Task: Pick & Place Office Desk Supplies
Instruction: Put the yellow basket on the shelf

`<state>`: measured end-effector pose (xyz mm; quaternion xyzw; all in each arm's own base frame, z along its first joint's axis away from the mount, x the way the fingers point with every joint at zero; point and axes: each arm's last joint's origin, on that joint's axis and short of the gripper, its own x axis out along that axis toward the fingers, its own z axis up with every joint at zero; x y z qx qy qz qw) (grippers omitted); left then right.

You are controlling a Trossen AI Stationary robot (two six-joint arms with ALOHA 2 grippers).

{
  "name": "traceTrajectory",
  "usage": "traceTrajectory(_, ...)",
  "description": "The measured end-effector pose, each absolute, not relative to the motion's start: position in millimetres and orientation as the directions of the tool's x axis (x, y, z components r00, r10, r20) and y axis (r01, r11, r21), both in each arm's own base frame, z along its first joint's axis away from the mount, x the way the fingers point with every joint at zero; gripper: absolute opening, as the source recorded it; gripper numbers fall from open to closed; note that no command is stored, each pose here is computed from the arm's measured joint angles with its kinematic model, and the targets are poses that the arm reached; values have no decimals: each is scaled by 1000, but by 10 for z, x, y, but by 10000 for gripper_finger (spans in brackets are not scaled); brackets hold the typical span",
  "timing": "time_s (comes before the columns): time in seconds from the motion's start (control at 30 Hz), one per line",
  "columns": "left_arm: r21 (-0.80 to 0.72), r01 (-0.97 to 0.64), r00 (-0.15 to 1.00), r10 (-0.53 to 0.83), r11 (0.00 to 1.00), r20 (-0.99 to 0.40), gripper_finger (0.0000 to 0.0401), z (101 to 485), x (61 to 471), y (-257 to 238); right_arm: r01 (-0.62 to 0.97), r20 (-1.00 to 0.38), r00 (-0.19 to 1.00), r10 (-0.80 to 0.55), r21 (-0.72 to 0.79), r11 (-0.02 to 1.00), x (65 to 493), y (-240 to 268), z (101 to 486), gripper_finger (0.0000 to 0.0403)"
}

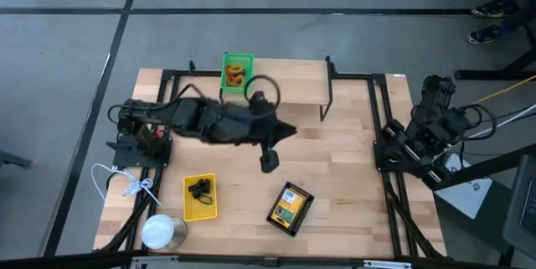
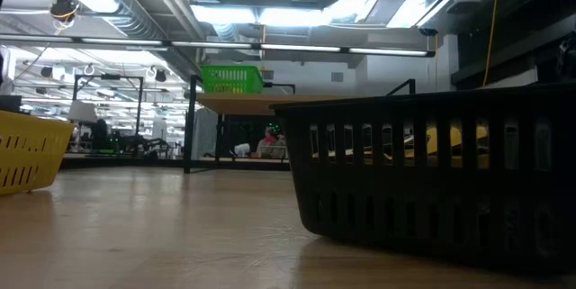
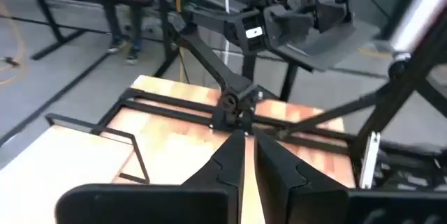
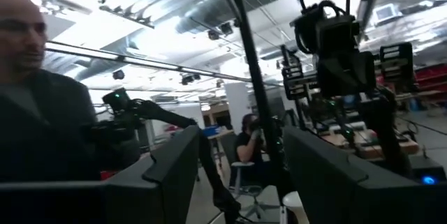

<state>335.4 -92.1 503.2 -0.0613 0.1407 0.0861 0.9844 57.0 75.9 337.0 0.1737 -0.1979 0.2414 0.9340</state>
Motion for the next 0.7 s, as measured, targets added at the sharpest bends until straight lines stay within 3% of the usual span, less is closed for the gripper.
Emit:
traceTrajectory(0.13,-119,-230,947,194,966,-255,36,4960,3344,-1108,-514,448,806,387,205,833,578,772,3364,212)
traceTrajectory(0.3,-264,-169,985,156,950,-69,34,4817,3495,-1472,-511,453,803,388,188,839,571,762,3368,212)
traceTrajectory(0.43,-407,-173,979,203,897,31,34,4463,3568,-1720,-517,447,802,395,191,834,573,767,3361,212)
traceTrajectory(0.53,-423,-194,970,237,885,51,34,4152,3520,-1834,-557,441,786,433,200,806,571,784,3347,212)
traceTrajectory(0.7,-445,-237,967,253,863,-24,33,3918,3084,-1776,-614,451,747,488,190,766,561,802,3345,212)
